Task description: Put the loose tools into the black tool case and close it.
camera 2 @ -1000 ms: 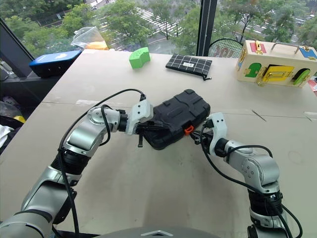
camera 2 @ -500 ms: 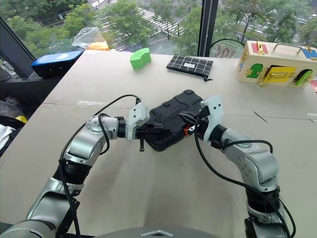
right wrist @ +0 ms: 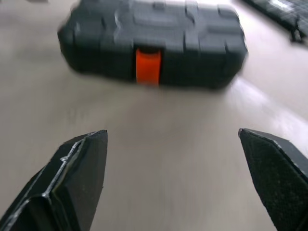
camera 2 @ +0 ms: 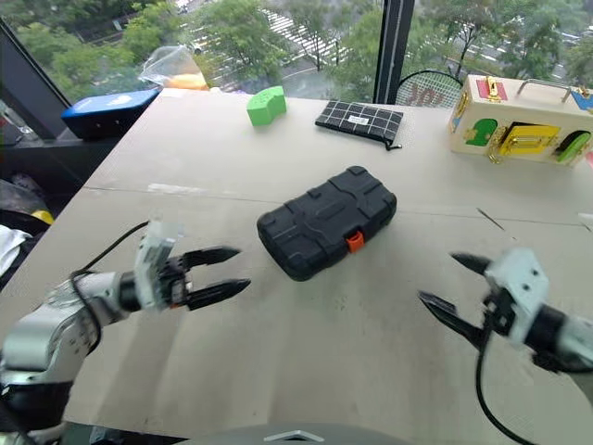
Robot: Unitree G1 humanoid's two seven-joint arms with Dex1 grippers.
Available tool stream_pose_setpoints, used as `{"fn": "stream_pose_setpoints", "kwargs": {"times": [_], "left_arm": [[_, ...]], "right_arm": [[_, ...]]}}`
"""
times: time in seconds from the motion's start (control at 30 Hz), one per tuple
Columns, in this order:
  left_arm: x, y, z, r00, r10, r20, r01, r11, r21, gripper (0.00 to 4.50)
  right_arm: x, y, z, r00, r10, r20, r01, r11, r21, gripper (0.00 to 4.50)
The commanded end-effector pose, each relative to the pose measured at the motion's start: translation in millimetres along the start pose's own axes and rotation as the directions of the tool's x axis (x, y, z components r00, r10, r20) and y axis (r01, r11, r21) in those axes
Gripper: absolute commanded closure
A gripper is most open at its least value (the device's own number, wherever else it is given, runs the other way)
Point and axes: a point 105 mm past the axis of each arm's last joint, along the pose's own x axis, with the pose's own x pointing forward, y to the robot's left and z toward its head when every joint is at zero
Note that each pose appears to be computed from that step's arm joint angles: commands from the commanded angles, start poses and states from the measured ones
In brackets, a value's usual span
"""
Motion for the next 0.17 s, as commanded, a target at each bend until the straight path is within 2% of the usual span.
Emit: {"fn": "stream_pose_setpoints", "kwargs": {"times": [0.03, 0.17], "left_arm": [[-20.4, -10.3, -10.0, 0.997, 0.044, -0.06, -0.04, 0.997, 0.062, 0.04], [-14.8, -15.9, -9.2, 0.998, 0.046, -0.042, -0.045, 0.999, 0.023, 0.04]], "right_arm": [[-33.5, 1.6, 1.2, 0.999, -0.043, -0.026, 0.04, 0.994, -0.102, 0.0], [-36.1, 6.0, -8.3, 0.998, -0.042, -0.037, 0.038, 0.995, -0.096, 0.0]]}}
